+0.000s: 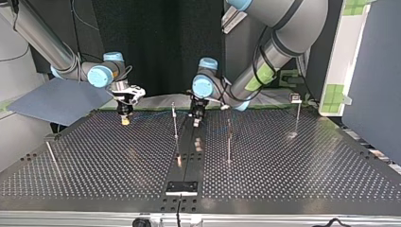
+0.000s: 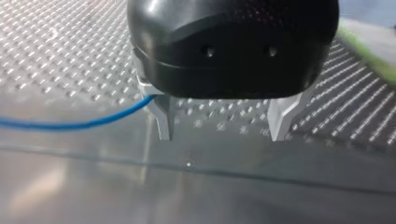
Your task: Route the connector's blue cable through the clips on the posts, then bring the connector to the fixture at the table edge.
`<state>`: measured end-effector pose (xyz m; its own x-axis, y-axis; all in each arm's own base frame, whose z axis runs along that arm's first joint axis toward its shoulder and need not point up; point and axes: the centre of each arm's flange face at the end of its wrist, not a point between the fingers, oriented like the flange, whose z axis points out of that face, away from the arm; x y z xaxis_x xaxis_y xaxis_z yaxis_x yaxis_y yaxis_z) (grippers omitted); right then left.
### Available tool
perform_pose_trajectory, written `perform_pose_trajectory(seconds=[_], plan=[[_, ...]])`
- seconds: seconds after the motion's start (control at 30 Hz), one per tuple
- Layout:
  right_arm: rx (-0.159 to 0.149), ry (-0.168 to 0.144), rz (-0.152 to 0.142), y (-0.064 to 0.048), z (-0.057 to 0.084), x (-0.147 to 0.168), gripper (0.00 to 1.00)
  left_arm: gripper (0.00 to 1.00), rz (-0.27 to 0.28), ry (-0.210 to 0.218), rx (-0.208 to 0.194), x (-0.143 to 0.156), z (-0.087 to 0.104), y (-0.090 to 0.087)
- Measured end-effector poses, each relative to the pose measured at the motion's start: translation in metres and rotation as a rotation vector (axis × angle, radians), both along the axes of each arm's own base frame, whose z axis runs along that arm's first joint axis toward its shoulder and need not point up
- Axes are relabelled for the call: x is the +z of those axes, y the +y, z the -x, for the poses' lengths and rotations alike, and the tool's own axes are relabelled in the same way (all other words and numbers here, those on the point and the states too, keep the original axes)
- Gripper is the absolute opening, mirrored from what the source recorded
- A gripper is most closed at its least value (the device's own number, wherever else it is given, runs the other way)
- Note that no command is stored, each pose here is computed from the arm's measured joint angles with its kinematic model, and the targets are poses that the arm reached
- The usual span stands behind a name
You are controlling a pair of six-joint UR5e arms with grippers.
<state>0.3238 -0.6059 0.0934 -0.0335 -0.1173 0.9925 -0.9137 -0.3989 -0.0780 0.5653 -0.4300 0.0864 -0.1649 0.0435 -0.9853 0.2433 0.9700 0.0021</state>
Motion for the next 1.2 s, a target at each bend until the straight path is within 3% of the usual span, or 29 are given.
perform_pose_trajectory(seconds=[0.2,0.4,0.57,0.8,1.03,1.2], plan=[[0.001,0.000,-0.004,0.000,0.000,0.000,0.00,1.00,-0.018,0.030,-0.052,0.012,0.017,-0.006],[0.003,-0.001,-0.006,0.001,0.000,0.000,0.00,1.00,-0.018,0.020,-0.043,0.028,0.028,-0.003],[0.004,-0.002,-0.007,0.001,-0.001,-0.001,0.00,1.00,-0.021,0.023,-0.040,0.024,0.036,0.000],[0.003,-0.003,-0.009,0.001,0.000,-0.001,0.00,1.00,-0.028,0.018,-0.055,0.019,0.050,0.002],[0.003,-0.003,-0.009,0.001,0.000,-0.001,0.00,1.00,-0.011,-0.018,-0.063,0.041,0.062,0.002],[0.004,-0.002,-0.010,0.001,-0.001,-0.002,0.00,1.00,-0.010,-0.018,-0.075,0.048,0.069,-0.001]])
